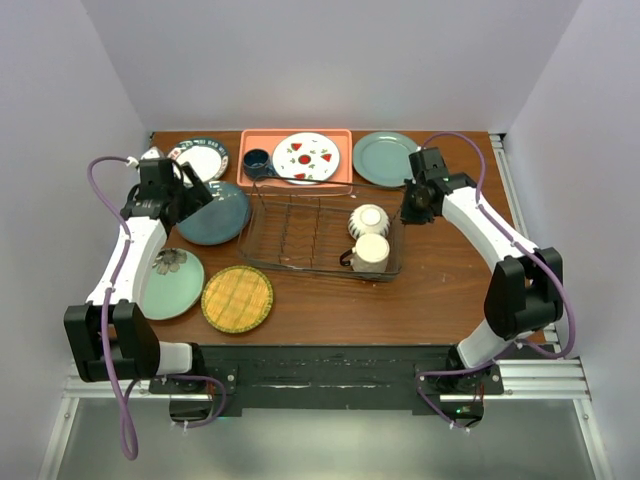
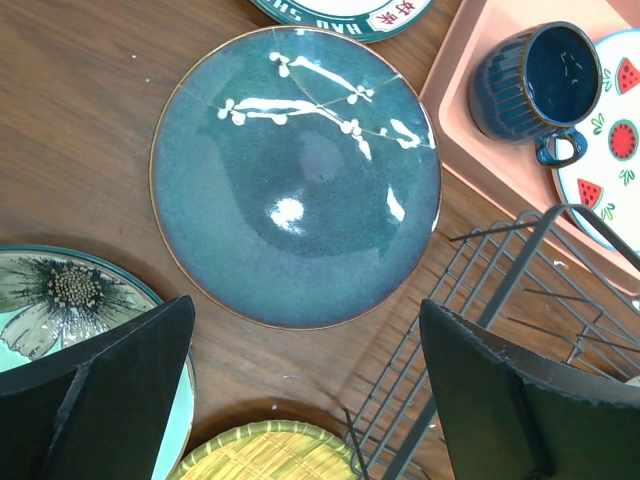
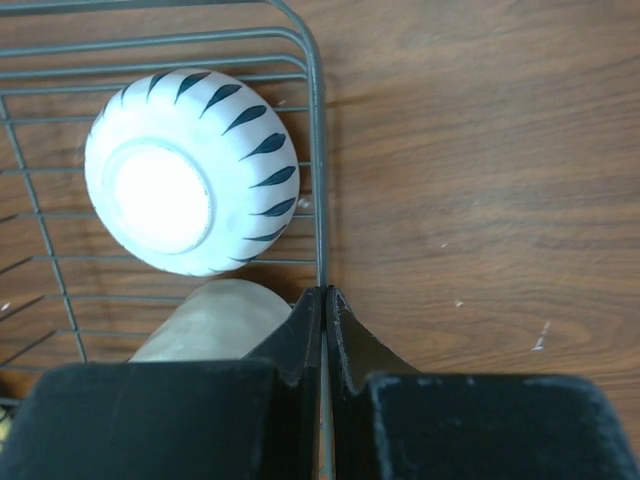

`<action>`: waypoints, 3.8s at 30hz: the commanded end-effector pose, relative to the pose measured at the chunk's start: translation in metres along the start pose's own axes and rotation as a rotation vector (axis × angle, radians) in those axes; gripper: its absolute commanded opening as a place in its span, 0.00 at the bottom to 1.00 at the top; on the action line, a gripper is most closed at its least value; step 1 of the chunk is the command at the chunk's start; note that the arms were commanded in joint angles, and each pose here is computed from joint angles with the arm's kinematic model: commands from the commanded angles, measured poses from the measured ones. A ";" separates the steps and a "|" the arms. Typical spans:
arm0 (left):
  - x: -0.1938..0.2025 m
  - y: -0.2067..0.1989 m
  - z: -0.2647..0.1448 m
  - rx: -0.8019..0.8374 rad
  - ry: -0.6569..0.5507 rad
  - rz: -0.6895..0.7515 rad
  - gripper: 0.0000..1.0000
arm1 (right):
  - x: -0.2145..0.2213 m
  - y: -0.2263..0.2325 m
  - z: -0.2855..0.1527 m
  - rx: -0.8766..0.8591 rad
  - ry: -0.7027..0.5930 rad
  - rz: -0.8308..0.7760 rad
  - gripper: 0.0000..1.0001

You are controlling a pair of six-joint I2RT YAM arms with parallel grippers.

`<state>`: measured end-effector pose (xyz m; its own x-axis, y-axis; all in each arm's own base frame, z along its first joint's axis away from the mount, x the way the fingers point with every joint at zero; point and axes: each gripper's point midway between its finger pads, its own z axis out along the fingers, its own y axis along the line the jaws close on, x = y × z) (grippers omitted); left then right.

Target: Load the mixed dishes into the dish rack

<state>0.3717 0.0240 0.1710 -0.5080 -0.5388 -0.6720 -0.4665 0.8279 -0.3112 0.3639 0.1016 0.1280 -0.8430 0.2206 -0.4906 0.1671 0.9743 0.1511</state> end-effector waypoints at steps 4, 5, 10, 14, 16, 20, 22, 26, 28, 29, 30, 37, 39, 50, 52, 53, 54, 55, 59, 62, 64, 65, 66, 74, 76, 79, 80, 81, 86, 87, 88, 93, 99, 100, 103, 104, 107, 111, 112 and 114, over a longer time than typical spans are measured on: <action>-0.001 0.001 0.003 -0.015 0.003 -0.054 1.00 | -0.030 -0.042 -0.006 0.209 -0.092 -0.018 0.00; 0.003 0.003 0.008 -0.022 0.020 -0.052 1.00 | -0.030 -0.043 -0.007 0.209 -0.093 -0.010 0.03; 0.012 0.019 0.022 -0.110 0.044 -0.047 1.00 | -0.027 -0.033 -0.014 0.140 -0.101 0.009 0.35; 0.004 0.039 0.042 -0.173 0.008 -0.074 1.00 | -0.038 -0.026 -0.032 0.100 -0.148 0.037 0.56; -0.003 0.047 0.051 -0.169 -0.012 -0.114 1.00 | -0.044 -0.024 -0.043 0.086 -0.182 0.057 0.61; 0.005 0.067 0.073 -0.168 0.009 -0.151 0.98 | -0.054 -0.020 -0.061 0.058 -0.232 0.071 0.67; 0.001 0.069 0.081 -0.126 -0.003 -0.173 0.95 | -0.056 -0.020 -0.066 0.054 -0.244 0.073 0.68; 0.012 0.056 0.098 -0.015 0.013 -0.200 0.86 | -0.059 -0.020 -0.071 0.050 -0.255 0.076 0.69; 0.014 0.055 0.105 0.010 0.006 -0.226 0.80 | -0.061 -0.020 -0.071 0.052 -0.259 0.080 0.69; 0.016 0.055 0.108 0.020 0.006 -0.234 0.77 | -0.062 -0.020 -0.073 0.053 -0.265 0.079 0.69; 0.022 0.055 0.110 0.021 0.023 -0.246 0.72 | -0.063 -0.021 -0.073 0.055 -0.267 0.081 0.69; 0.040 0.065 0.124 0.019 0.008 -0.306 0.69 | -0.068 -0.024 -0.075 0.064 -0.278 0.096 0.69; 0.042 0.063 0.125 0.038 -0.003 -0.349 0.69 | -0.070 -0.023 -0.076 0.065 -0.282 0.099 0.69; 0.087 0.083 0.122 -0.001 -0.017 -0.567 0.31 | -0.072 -0.025 -0.078 0.075 -0.287 0.116 0.68; 0.087 0.086 0.118 -0.006 -0.031 -0.580 0.17 | -0.072 -0.026 -0.079 0.077 -0.286 0.119 0.68; 0.088 0.087 0.116 -0.012 -0.034 -0.585 0.13 | -0.072 -0.026 -0.079 0.078 -0.290 0.119 0.68; 0.086 0.089 0.114 -0.023 -0.047 -0.589 0.09 | -0.072 -0.026 -0.079 0.078 -0.290 0.121 0.68; 0.086 0.089 0.112 -0.024 -0.044 -0.590 0.00 | -0.073 -0.026 -0.078 0.078 -0.290 0.121 0.68; 0.081 0.092 0.108 -0.056 -0.056 -0.590 0.00 | -0.072 -0.025 -0.077 0.072 -0.285 0.118 0.67; 0.076 0.096 0.100 -0.090 -0.064 -0.590 0.00 | -0.072 -0.024 -0.077 0.067 -0.284 0.120 0.67; 0.072 0.102 0.092 -0.142 -0.067 -0.582 0.00 | -0.072 -0.023 -0.076 0.065 -0.281 0.119 0.67; 0.071 0.104 0.089 -0.157 -0.071 -0.579 0.00 | -0.073 -0.021 -0.077 0.058 -0.283 0.119 0.67; 0.066 0.106 0.083 -0.177 -0.081 -0.572 0.00 | -0.073 -0.021 -0.076 0.057 -0.280 0.118 0.67; 0.028 0.083 0.053 -0.087 -0.121 -0.456 0.00 | -0.080 0.003 -0.078 -0.063 -0.274 0.084 0.68; 0.011 0.065 0.046 -0.011 -0.124 -0.413 0.00 | -0.084 0.017 -0.082 -0.137 -0.280 0.062 0.70; -0.014 0.039 0.032 0.095 -0.131 -0.373 0.00 | -0.090 0.042 -0.090 -0.273 -0.283 0.015 0.71; -0.020 0.034 0.028 0.112 -0.138 -0.357 0.00 | -0.090 0.049 -0.089 -0.308 -0.270 0.002 0.71; -0.037 0.022 0.018 0.160 -0.166 -0.341 0.00 | -0.095 0.057 -0.094 -0.343 -0.281 -0.015 0.71; -0.081 -0.010 -0.020 0.278 -0.239 -0.254 0.00 | -0.097 0.092 -0.104 -0.538 -0.240 -0.076 0.75; -0.097 -0.019 -0.033 0.309 -0.271 -0.237 0.00 | -0.100 0.098 -0.104 -0.560 -0.238 -0.078 0.76; -0.103 -0.022 -0.038 0.319 -0.285 -0.219 0.00 | -0.100 0.101 -0.105 -0.576 -0.235 -0.077 0.76; -0.134 -0.042 -0.069 0.388 -0.347 -0.186 0.00 | -0.101 0.121 -0.109 -0.687 -0.205 -0.078 0.76; -0.152 -0.073 -0.095 0.540 -0.366 -0.150 0.00 | -0.100 0.147 -0.122 -0.834 -0.203 -0.122 0.77; -0.153 -0.079 -0.098 0.574 -0.358 -0.145 0.00 | -0.099 0.152 -0.125 -0.852 -0.205 -0.134 0.78; -0.148 -0.101 -0.102 0.689 -0.285 -0.121 0.00 | -0.096 0.169 -0.130 -0.902 -0.213 -0.159 0.82; -0.144 -0.114 -0.104 0.754 -0.250 -0.100 0.00 | -0.097 0.173 -0.131 -0.915 -0.210 -0.152 0.83; -0.137 -0.136 -0.115 0.892 -0.217 -0.087 0.00 | -0.095 0.192 -0.139 -0.987 -0.214 -0.159 0.84; -0.126 -0.158 -0.125 0.998 -0.168 -0.080 0.00 | -0.092 0.214 -0.140 -1.047 -0.200 -0.183 0.85; -0.123 -0.163 -0.127 1.017 -0.154 -0.085 0.00 | -0.088 0.220 -0.143 -1.061 -0.196 -0.196 0.85; -0.114 -0.175 -0.130 1.062 -0.128 -0.075 0.00 | -0.086 0.227 -0.144 -1.074 -0.197 -0.207 0.85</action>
<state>0.4296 -0.0319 0.3015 -0.4375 -0.6571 -0.6139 0.0694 0.6560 -0.7516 0.4034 0.2765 0.2958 -0.7350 0.1507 -0.6611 -0.4923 0.5518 0.6731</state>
